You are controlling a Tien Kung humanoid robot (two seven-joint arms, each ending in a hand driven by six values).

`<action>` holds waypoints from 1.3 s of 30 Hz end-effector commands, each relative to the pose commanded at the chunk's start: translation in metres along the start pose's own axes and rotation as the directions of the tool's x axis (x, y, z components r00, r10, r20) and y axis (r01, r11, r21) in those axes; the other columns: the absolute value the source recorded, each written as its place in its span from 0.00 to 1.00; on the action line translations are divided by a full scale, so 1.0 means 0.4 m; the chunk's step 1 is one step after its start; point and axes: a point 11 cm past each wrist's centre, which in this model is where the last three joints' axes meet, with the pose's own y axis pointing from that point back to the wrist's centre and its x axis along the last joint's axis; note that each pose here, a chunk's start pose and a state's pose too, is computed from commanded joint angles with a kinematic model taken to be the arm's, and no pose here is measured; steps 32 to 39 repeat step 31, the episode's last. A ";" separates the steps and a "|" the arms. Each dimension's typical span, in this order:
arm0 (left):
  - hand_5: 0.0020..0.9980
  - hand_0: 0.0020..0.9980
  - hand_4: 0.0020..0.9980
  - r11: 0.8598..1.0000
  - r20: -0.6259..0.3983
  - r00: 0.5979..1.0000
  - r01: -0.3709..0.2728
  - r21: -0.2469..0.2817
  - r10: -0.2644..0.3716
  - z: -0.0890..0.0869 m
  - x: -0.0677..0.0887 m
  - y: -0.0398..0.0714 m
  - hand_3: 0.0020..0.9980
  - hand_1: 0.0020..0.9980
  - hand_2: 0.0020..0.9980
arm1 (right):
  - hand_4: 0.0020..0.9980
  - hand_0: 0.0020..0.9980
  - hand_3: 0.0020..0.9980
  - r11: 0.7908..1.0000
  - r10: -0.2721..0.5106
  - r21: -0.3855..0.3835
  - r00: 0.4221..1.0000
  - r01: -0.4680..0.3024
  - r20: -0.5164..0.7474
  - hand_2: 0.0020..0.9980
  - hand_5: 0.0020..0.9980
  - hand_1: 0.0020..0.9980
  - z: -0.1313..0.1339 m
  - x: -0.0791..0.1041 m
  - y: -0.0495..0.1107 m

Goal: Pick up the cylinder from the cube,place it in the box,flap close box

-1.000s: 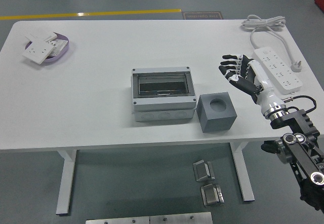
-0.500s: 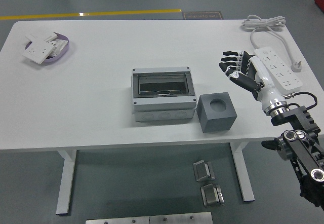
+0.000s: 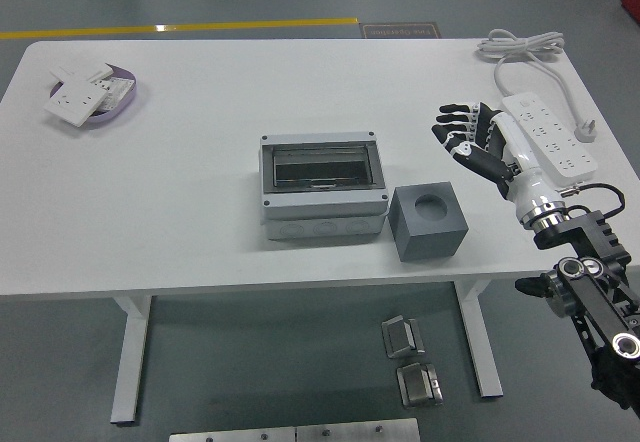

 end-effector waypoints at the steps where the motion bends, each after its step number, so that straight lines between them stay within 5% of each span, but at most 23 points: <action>1: 0.20 0.62 0.70 1.000 0.002 1.000 0.000 0.000 0.000 -0.001 0.000 0.000 0.66 0.65 0.64 | 0.84 0.60 0.65 1.000 0.001 -0.001 1.000 -0.001 -0.001 0.62 0.33 0.62 0.000 0.001 0.000; 39: 0.20 0.62 0.69 1.000 0.029 1.000 0.002 0.024 -0.003 -0.026 -0.004 0.002 0.66 0.65 0.64 | 0.83 0.59 0.64 0.998 -0.061 0.012 0.998 0.061 -0.020 0.61 0.33 0.62 -0.023 -0.024 -0.050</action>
